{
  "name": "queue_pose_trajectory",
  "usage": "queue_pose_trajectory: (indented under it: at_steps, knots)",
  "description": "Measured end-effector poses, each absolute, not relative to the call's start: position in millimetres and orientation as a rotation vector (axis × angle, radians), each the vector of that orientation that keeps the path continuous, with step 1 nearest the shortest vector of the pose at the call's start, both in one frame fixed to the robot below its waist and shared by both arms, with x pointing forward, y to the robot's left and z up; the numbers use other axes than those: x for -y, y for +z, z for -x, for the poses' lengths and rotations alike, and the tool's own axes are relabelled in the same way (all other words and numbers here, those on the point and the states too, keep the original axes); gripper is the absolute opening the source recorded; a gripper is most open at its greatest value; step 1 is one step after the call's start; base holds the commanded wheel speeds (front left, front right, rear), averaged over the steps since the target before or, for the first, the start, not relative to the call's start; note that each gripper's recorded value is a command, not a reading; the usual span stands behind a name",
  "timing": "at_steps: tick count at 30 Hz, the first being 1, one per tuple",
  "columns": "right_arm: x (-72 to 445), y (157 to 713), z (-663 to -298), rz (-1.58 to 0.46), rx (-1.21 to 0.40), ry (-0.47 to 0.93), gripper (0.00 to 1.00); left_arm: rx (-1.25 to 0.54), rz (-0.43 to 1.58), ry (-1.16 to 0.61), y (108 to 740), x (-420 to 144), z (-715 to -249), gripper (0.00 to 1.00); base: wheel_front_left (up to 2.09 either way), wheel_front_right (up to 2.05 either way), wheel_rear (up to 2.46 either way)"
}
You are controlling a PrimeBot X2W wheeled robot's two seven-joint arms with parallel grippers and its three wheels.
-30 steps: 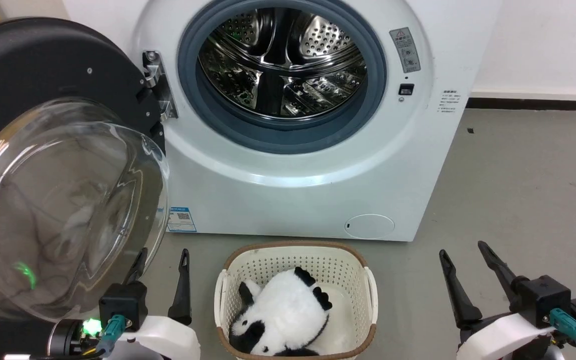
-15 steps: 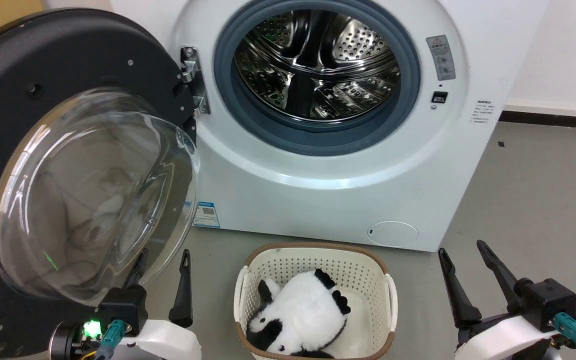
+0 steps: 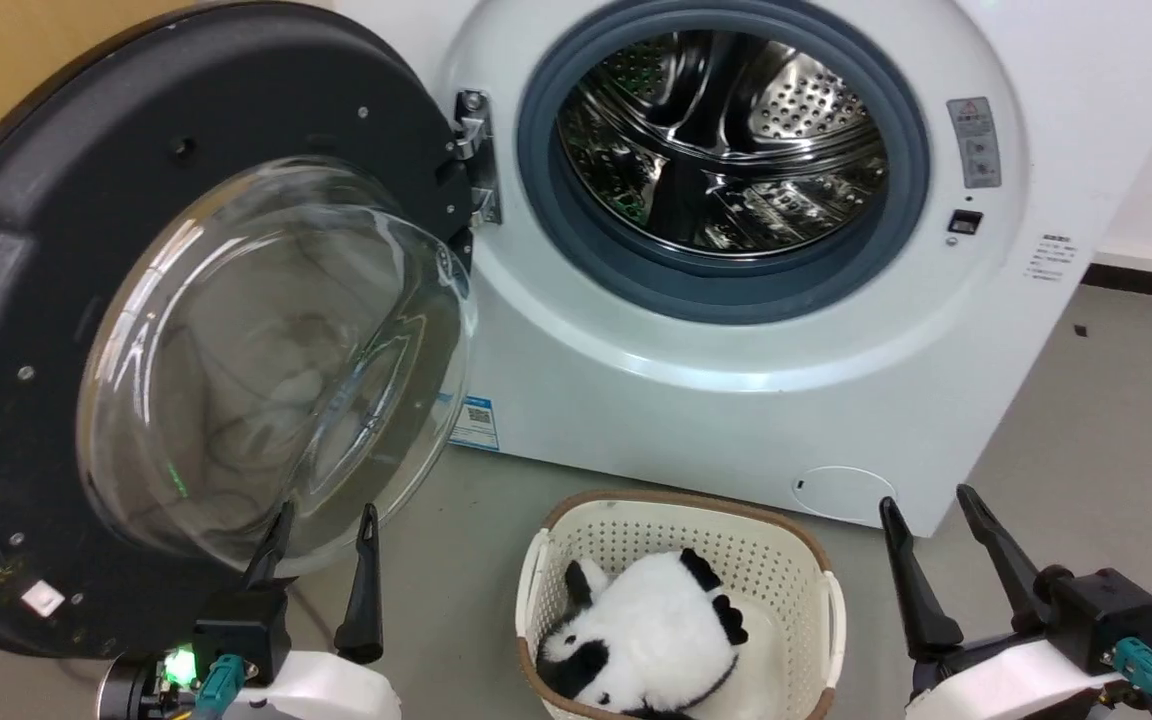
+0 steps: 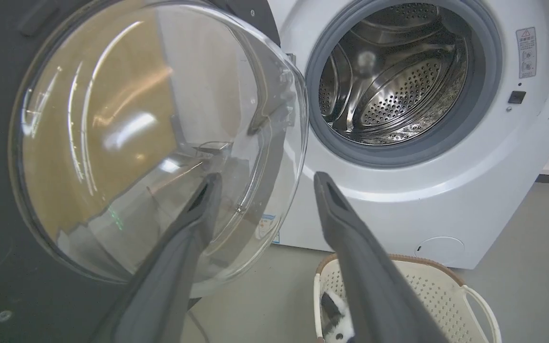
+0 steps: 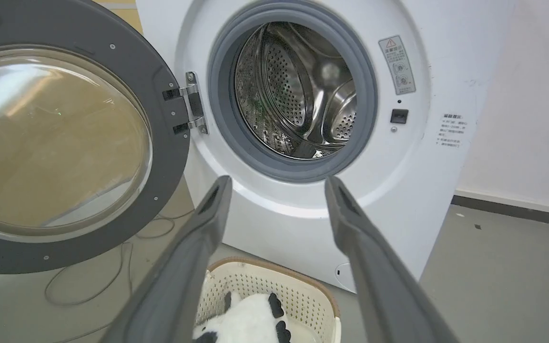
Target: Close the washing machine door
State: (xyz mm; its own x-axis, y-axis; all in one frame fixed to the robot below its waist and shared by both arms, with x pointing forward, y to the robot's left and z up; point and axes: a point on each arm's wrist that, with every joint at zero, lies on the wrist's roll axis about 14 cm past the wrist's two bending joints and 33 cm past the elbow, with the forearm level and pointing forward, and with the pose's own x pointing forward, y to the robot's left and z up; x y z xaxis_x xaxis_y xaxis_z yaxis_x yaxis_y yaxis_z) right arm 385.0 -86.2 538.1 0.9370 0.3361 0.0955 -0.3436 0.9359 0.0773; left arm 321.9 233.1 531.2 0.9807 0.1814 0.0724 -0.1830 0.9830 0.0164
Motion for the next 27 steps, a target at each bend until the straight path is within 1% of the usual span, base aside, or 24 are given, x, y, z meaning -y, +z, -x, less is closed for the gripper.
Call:
queue_pose_trajectory:
  at_steps: [27]
  knots:
    - [20, 536, -386, -0.173, 0.086, 0.538, 1.00, 0.117, -0.013, 0.355, 535, -277, -278, 1.00, 0.00, 0.00, 0.00]
